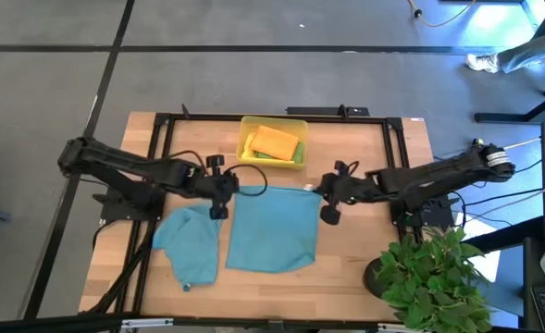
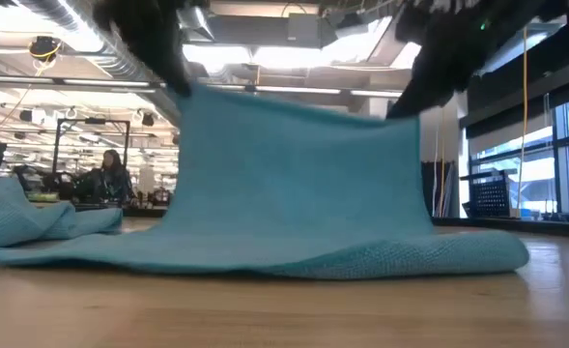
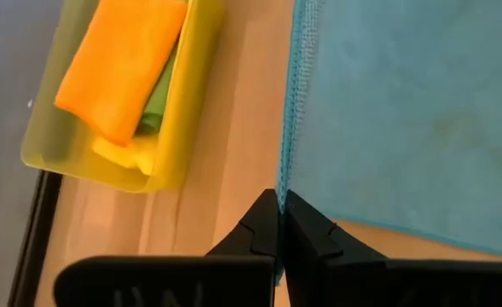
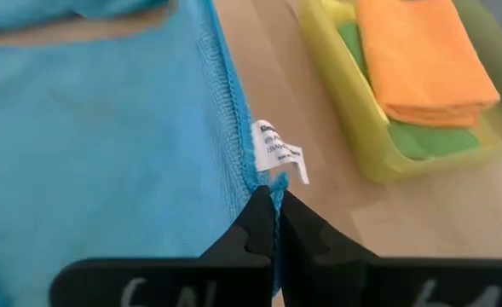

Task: Fold microfiber towels
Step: Fold the right blue towel

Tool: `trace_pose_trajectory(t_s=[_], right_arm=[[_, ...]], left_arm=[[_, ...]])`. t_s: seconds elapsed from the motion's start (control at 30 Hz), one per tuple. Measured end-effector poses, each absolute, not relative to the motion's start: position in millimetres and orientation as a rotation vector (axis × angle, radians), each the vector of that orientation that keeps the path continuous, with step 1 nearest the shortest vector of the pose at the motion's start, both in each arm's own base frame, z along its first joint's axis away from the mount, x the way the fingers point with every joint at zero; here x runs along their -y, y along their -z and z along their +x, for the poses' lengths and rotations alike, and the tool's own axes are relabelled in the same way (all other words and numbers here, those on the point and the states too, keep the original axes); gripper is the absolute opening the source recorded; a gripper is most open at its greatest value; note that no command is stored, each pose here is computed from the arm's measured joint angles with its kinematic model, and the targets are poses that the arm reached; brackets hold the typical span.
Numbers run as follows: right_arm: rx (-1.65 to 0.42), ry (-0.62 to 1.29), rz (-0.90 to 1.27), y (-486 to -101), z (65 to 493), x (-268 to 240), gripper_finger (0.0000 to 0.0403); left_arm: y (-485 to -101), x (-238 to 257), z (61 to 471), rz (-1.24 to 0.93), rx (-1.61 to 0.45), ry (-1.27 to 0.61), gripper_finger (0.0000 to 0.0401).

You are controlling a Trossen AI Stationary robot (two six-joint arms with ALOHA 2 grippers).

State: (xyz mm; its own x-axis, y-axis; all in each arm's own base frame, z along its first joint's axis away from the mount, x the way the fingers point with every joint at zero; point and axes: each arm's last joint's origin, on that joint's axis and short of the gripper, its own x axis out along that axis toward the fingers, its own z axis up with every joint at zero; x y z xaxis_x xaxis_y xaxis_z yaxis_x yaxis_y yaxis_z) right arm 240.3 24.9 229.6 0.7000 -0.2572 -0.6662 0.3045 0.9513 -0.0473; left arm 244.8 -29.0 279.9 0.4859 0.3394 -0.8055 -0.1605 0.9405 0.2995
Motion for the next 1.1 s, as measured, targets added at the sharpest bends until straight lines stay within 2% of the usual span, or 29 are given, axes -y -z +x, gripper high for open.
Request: trace_pose_trajectory(t_s=[0.3,0.63,0.77,1.1], right_arm=[[-0.789,0.408,0.001,-211.4,252.7,10.2,0.0000],[-0.820,0.420,0.039,-207.6,252.6,33.2,0.0000],[-0.843,0.413,0.034,-201.5,255.9,33.9,0.0000],[-0.804,0.197,0.092,-204.7,260.3,-3.7,0.0000]], left_arm=[[-244.0,-11.3,247.3,0.237,-1.040,-0.344,0.0000],[-227.2,-37.3,246.6,0.137,-1.029,-0.311,0.0000],[-221.6,-38.2,246.6,0.185,-1.021,-0.286,0.0000],[-219.2,-1.9,243.3,0.238,-1.059,-0.136,0.0000]])
